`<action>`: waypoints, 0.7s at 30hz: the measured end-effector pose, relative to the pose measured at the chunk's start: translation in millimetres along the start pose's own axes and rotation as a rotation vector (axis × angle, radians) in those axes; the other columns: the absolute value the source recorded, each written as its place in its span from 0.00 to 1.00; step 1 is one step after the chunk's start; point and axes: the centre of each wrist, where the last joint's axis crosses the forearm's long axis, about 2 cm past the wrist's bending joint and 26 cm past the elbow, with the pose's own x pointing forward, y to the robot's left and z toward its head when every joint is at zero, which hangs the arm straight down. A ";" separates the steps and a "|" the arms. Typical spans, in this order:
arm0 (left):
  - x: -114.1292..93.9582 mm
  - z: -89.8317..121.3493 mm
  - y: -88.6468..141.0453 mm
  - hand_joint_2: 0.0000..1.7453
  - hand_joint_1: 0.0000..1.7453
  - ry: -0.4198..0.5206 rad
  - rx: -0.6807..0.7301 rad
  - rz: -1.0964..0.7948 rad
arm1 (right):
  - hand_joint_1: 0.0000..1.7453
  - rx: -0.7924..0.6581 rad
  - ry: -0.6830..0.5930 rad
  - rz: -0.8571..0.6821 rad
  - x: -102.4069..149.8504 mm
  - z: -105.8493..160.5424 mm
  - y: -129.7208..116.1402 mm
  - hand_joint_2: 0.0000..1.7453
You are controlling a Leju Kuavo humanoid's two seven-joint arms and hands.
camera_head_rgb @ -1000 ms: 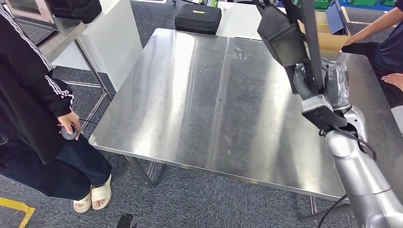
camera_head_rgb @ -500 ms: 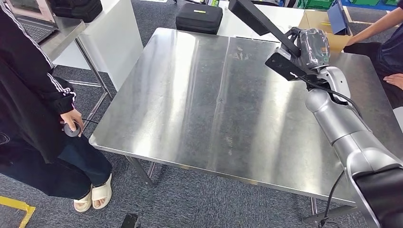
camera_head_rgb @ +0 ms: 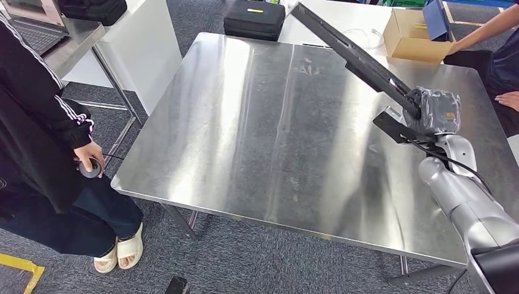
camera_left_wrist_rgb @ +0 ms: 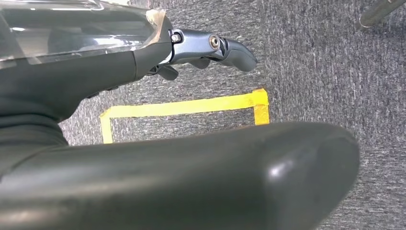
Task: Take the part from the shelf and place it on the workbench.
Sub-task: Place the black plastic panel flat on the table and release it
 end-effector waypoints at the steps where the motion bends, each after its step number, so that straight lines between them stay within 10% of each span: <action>1: 0.0 0.0 -0.2 0.00 0.00 -0.001 -0.001 -0.001 | 1.00 0.011 0.005 0.007 -3.7 4.7 2.5 1.00; 20: 2.4 0.8 -5.3 0.00 0.00 -0.016 -0.020 -0.075 | 1.00 0.138 0.058 0.149 -23.2 94.3 48.2 1.00; 21: 2.6 0.8 -5.2 0.25 0.00 -0.016 -0.013 -0.086 | 0.75 0.137 0.062 0.152 -23.4 95.7 48.5 1.00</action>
